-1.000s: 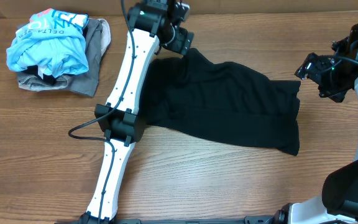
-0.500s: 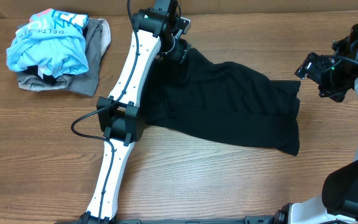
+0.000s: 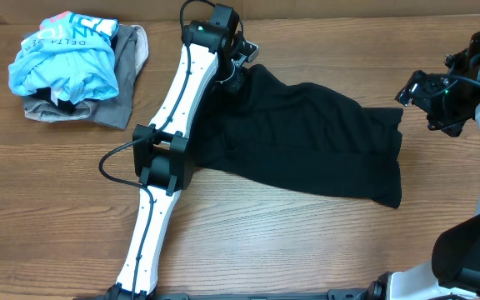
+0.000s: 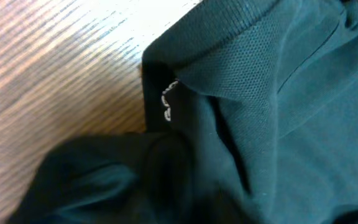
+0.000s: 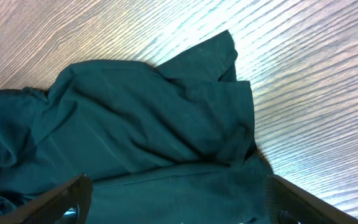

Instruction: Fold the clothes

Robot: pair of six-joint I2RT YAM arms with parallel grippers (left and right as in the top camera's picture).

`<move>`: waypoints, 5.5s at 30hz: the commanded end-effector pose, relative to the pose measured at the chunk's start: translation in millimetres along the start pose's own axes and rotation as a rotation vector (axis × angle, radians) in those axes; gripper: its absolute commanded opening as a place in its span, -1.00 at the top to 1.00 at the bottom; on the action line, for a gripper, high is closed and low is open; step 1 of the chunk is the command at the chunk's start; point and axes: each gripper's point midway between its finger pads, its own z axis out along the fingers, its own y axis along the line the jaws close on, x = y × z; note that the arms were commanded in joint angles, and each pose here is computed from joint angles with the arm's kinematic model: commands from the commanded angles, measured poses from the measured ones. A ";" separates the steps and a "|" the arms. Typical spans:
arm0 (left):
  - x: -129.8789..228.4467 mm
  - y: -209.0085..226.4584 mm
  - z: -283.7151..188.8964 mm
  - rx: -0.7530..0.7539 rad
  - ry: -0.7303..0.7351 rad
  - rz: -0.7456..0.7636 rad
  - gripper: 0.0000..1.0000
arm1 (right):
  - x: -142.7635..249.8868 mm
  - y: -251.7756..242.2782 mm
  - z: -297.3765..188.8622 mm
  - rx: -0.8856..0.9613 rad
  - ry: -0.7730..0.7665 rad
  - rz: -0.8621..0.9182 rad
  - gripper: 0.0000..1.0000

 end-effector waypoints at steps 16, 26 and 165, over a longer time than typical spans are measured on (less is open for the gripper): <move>61.6 20.8 -44.2 -0.106 0.229 -0.201 0.10 | -3.5 -0.2 -2.0 0.004 -0.023 -0.011 -0.82; -4.7 11.5 -73.8 -0.074 -0.064 -0.137 -0.47 | -3.5 0.0 -2.0 0.003 -0.023 -0.010 -0.82; -55.0 37.8 -158.6 -0.394 -0.386 -0.332 0.91 | -90.8 1.8 77.8 0.047 0.052 -0.038 0.92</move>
